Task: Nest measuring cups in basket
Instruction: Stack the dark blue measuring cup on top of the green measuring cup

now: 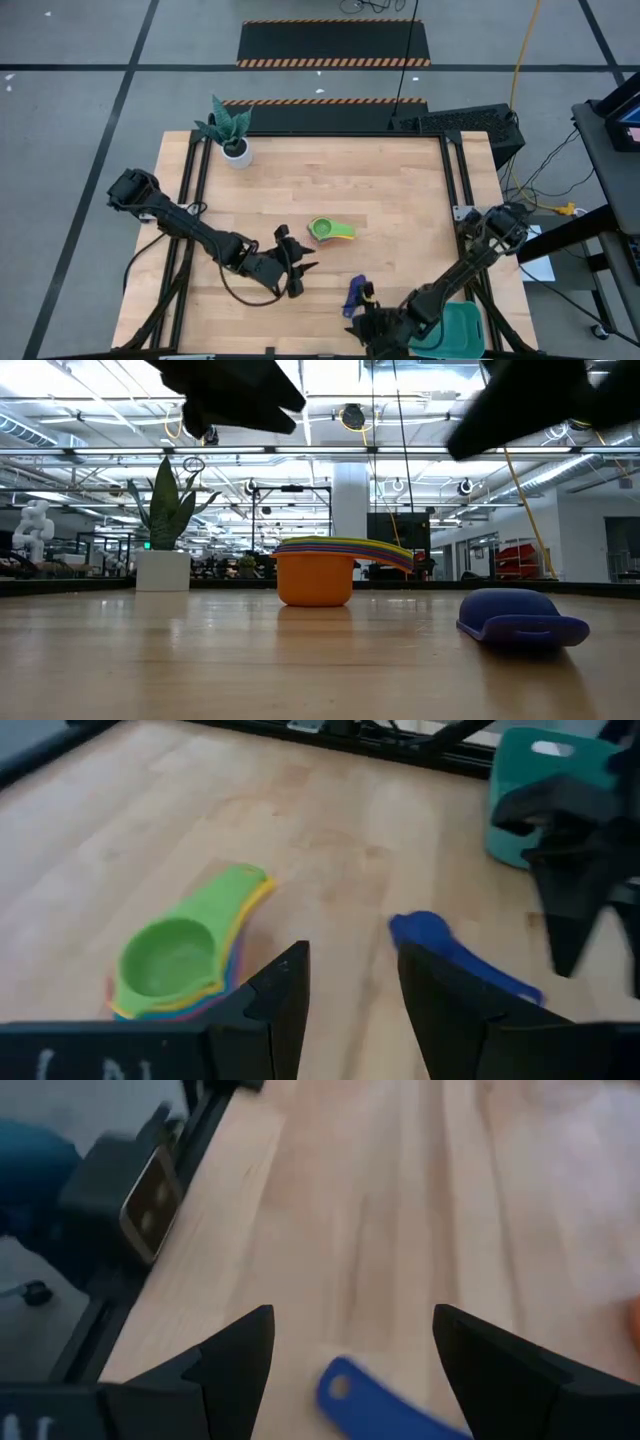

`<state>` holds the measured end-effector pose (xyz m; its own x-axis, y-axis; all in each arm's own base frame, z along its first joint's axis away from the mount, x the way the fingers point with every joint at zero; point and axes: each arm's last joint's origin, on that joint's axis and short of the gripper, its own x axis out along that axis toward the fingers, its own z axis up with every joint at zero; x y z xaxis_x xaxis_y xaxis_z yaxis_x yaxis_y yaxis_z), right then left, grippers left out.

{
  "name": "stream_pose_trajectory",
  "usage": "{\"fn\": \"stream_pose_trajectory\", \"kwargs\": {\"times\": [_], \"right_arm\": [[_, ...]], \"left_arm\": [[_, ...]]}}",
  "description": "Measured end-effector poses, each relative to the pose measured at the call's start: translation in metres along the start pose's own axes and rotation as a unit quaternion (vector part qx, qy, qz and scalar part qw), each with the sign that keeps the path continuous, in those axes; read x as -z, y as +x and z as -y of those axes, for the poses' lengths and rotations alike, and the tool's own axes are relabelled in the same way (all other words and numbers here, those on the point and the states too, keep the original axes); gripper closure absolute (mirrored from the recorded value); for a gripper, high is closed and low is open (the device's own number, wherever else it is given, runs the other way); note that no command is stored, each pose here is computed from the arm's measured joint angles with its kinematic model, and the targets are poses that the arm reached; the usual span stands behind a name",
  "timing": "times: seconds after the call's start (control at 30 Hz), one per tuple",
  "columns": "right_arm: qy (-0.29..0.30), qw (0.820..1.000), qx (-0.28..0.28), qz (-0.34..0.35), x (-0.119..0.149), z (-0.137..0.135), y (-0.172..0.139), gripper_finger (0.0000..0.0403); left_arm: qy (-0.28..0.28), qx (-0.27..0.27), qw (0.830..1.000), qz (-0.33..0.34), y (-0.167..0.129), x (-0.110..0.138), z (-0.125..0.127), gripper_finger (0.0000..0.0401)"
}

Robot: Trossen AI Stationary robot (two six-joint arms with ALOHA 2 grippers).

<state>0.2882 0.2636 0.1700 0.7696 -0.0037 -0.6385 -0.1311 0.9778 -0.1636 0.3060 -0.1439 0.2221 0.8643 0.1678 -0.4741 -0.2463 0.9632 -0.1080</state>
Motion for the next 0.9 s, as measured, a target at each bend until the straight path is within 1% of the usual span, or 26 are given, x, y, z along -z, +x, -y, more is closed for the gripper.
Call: {"fn": "stream_pose_trajectory", "kwargs": {"times": [0.07, 0.17, 0.27, 0.33, 0.47, 0.7, 0.9], "right_arm": [[-0.009, 1.0, -0.003, -0.006, 0.007, -0.007, 0.003, 0.0138], [0.001, 1.0, -0.003, -0.013, 0.014, -0.012, 0.01, 0.0138], [0.016, 1.0, 0.001, -0.021, 0.021, -0.015, 0.017, 0.0138], [0.014, 1.0, 0.003, -0.027, 0.025, -0.016, 0.021, 0.0138], [0.011, 1.0, 0.002, -0.025, 0.025, -0.017, 0.021, 0.0138], [-0.026, 0.999, 0.002, -0.022, 0.024, -0.016, 0.022, 0.0138], [-0.023, 0.999, 0.01, -0.024, 0.022, -0.009, 0.027, 0.0138]], "left_arm": [[-0.007, 0.009, 1.0, 0.01, -0.004, 0.002, 0.007, 0.0245], [-0.012, 0.016, 0.999, 0.04, -0.013, 0.003, 0.02, 0.0245], [-0.014, 0.036, 0.997, 0.063, -0.022, 0.003, 0.032, 0.0245], [-0.019, 0.05, 0.996, 0.074, -0.027, 0.003, 0.038, 0.0245], [-0.023, 0.055, 0.994, 0.093, -0.038, 0.007, 0.048, 0.0245], [-0.012, 0.043, 0.993, 0.108, -0.05, 0.014, 0.058, 0.0245], [-0.007, 0.053, 0.993, 0.105, -0.055, 0.02, 0.065, 0.0245]]}}
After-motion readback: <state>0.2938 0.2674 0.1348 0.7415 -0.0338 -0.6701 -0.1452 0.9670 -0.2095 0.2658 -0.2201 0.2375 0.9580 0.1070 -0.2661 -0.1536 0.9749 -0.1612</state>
